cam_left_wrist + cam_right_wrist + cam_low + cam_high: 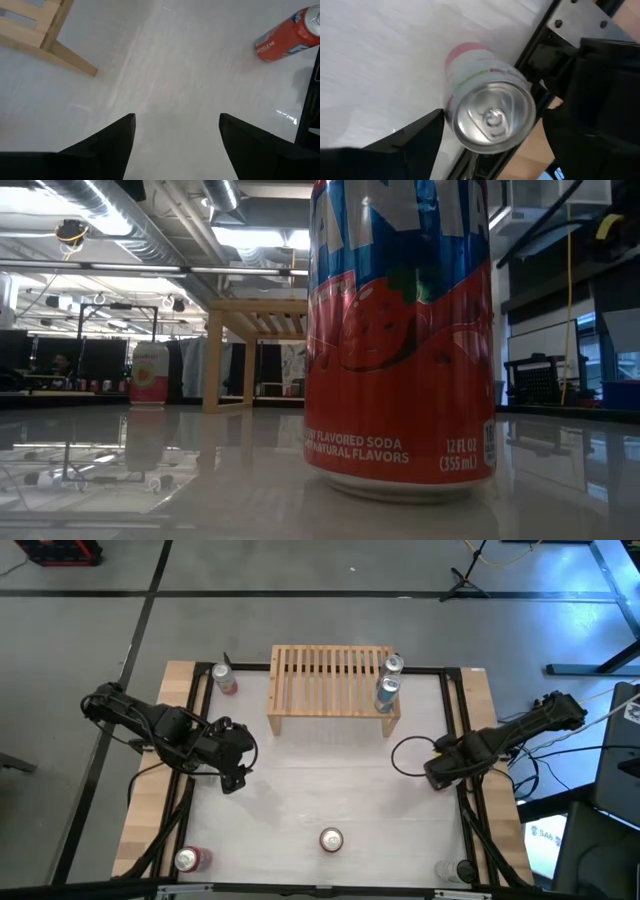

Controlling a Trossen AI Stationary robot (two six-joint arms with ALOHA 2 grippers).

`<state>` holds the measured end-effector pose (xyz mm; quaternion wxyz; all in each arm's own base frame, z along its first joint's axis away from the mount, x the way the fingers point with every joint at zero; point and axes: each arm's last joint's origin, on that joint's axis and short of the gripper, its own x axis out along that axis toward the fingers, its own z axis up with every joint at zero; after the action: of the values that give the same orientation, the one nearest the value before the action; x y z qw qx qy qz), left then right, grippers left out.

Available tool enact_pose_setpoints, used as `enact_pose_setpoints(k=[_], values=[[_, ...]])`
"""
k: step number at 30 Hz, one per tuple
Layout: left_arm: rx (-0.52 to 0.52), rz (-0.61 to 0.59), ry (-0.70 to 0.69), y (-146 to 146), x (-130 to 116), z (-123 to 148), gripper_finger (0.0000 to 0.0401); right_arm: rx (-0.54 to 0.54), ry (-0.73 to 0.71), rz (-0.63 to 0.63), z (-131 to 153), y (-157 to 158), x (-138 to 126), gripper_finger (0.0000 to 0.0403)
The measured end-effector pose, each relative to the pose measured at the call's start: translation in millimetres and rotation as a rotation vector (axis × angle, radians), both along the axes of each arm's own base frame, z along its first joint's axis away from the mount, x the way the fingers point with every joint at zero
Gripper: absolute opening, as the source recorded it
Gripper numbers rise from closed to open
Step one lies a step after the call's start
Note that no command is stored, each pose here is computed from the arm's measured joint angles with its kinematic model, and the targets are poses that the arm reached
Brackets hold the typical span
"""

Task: Place canned beverage on shelf
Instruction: Put the left pink soda can on the shelf

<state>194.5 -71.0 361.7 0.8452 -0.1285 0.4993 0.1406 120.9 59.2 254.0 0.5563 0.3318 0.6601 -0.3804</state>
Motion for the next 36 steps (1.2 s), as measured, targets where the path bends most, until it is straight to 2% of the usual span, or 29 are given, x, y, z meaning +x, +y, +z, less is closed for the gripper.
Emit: enact_pose_setpoints(k=[10, 16, 19, 24, 28, 30, 36], values=[[0.001, -0.003, 0.0, 0, 0, 0, 0.0279, 0.009, 0.002, 0.008, -19, 0, 0, 0.0326], [0.001, -0.003, 0.0, 0, 0, 0, 0.0279, 0.029, -0.024, 0.058, -23, 1, 2, 0.0325], [0.001, -0.003, 0.0, 0, 0, 0, 0.0279, 0.031, -0.029, 0.062, -23, 2, 3, 0.0311], [0.001, -0.003, 0.0, 0, 0, 0, 0.0279, 0.039, -0.035, 0.124, -23, 2, 3, 0.0263], [0.009, -0.019, 0.002, 0, 0, 0, 0.0279, 0.045, -0.042, 0.168, -21, 2, 4, 0.0257], [0.008, -0.021, 0.003, 0, 0, 0, 0.0279, 0.047, -0.089, 0.214, -18, 4, 8, 0.0257], [0.016, -0.042, 0.005, 0, 0, 0, 0.0279, 0.019, -0.363, 0.351, 1, 11, 32, 0.0257]])
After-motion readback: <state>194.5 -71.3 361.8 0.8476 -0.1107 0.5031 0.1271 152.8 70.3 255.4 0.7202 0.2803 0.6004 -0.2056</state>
